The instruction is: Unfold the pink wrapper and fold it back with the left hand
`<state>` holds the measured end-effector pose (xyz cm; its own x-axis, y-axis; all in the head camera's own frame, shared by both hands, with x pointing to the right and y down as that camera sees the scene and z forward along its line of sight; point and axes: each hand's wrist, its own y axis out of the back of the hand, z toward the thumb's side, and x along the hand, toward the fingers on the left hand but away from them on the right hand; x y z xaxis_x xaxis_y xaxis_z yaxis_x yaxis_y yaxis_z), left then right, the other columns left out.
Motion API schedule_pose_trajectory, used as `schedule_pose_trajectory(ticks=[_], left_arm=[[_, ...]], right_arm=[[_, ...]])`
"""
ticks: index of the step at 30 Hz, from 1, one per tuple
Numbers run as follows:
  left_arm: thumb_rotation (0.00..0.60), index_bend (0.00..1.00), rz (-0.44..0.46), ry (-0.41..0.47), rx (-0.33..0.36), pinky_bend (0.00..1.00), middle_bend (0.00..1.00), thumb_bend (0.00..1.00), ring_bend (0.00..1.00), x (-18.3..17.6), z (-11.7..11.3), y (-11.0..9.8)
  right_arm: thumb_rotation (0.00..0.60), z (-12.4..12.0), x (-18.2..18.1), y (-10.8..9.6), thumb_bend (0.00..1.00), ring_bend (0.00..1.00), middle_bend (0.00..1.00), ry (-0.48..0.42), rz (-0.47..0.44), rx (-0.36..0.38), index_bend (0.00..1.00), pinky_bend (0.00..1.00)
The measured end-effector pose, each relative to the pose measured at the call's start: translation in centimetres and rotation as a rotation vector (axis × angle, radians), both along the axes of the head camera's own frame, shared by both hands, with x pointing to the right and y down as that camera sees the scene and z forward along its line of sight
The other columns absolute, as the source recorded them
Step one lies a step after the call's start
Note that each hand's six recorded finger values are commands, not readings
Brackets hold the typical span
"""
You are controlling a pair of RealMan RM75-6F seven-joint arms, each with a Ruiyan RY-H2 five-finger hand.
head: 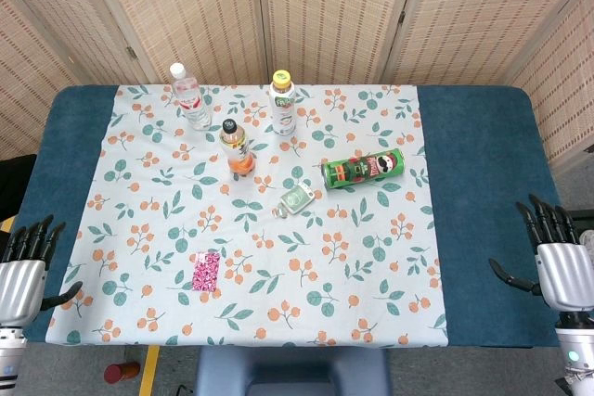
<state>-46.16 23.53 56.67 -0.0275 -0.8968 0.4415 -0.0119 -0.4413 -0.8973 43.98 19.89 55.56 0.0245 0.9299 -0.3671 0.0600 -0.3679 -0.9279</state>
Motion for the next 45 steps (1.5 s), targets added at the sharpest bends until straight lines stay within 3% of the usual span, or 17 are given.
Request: schedule_pose_trajectory(ticks=[26,31,38,45], left_arm=[[0.600,0.13,0.040,0.042,-0.014,0.00,0.00,0.21,0.00,0.6,0.3,-0.2],[0.600,0.15,0.042,0.103,-0.054,0.00,0.00,0.17,0.00,1.5,0.7,-0.4],[0.600,0.27,0.087,0.202,-0.066,0.00,0.02,0.15,0.00,3.3,1.0,-0.9],[0.600,0.32,0.140,0.288,-0.101,0.00,0.02,0.14,0.00,5.2,1.8,-1.2]], right_arm=[[0.315,-0.6,0.3,0.1,0.30,0.00,0.00,-0.011,0.000,0.015,0.00,0.00],[0.314,-0.7,0.4,0.2,0.30,0.00,0.00,-0.015,0.003,0.014,0.00,0.00],[0.314,-0.9,0.4,0.3,0.30,0.00,0.00,-0.016,0.005,0.014,0.00,0.00],[0.316,-0.8,0.4,0.4,0.30,0.00,0.00,-0.020,0.008,0.011,0.00,0.00]])
